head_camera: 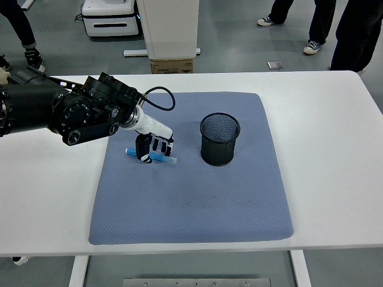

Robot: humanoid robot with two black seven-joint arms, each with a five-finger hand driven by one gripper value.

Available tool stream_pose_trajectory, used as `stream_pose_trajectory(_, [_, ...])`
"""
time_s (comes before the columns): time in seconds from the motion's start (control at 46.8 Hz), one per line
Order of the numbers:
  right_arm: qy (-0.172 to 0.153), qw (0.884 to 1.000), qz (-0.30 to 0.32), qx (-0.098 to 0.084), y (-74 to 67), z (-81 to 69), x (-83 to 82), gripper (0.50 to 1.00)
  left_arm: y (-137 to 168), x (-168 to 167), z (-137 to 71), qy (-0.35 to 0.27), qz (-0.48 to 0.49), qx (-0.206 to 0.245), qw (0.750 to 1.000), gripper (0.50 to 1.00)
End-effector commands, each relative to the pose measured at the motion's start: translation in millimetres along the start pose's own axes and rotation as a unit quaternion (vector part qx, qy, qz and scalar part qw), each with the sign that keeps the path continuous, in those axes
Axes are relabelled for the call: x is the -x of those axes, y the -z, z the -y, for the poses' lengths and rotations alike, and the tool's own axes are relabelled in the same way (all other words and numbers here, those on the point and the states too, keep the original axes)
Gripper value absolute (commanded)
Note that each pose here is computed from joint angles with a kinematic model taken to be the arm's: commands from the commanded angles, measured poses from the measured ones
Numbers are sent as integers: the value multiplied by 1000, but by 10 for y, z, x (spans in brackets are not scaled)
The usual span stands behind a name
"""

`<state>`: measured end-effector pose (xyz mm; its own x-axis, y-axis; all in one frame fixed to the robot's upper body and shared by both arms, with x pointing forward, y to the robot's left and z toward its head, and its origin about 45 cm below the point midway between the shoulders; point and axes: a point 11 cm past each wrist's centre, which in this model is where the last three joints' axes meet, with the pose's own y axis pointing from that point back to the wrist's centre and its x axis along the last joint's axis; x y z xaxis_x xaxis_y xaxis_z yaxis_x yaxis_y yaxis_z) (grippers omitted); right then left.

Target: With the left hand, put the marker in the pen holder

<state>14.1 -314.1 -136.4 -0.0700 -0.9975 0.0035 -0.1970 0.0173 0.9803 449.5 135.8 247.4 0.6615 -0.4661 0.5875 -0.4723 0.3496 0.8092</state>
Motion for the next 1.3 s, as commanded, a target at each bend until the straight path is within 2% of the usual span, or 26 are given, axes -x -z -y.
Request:
stream_pose_trajectory(0.0, [0,1000,0,0,0,0,0,1000,-1,-19,-7,-3,0,0,1000,681])
stream_pose_trajectory(0.342, [0,1000,0,0,0,0,0,1000,20,-112,-73,-14,1,-2,1000,689])
stream_pose_trajectory(0.812, [0,1000,0,0,0,0,0,1000,-37,-30,1,-2,11,2,1000,678])
stream_pose_trajectory(1.004, [0,1000,0,0,0,0,0,1000,-57,-18,17,0,15,3,1000,654])
stream_pose_trajectory(1.282, [1,1000,0,0,0,0,2,1000,-117,80,95,11,14,10,1000,593])
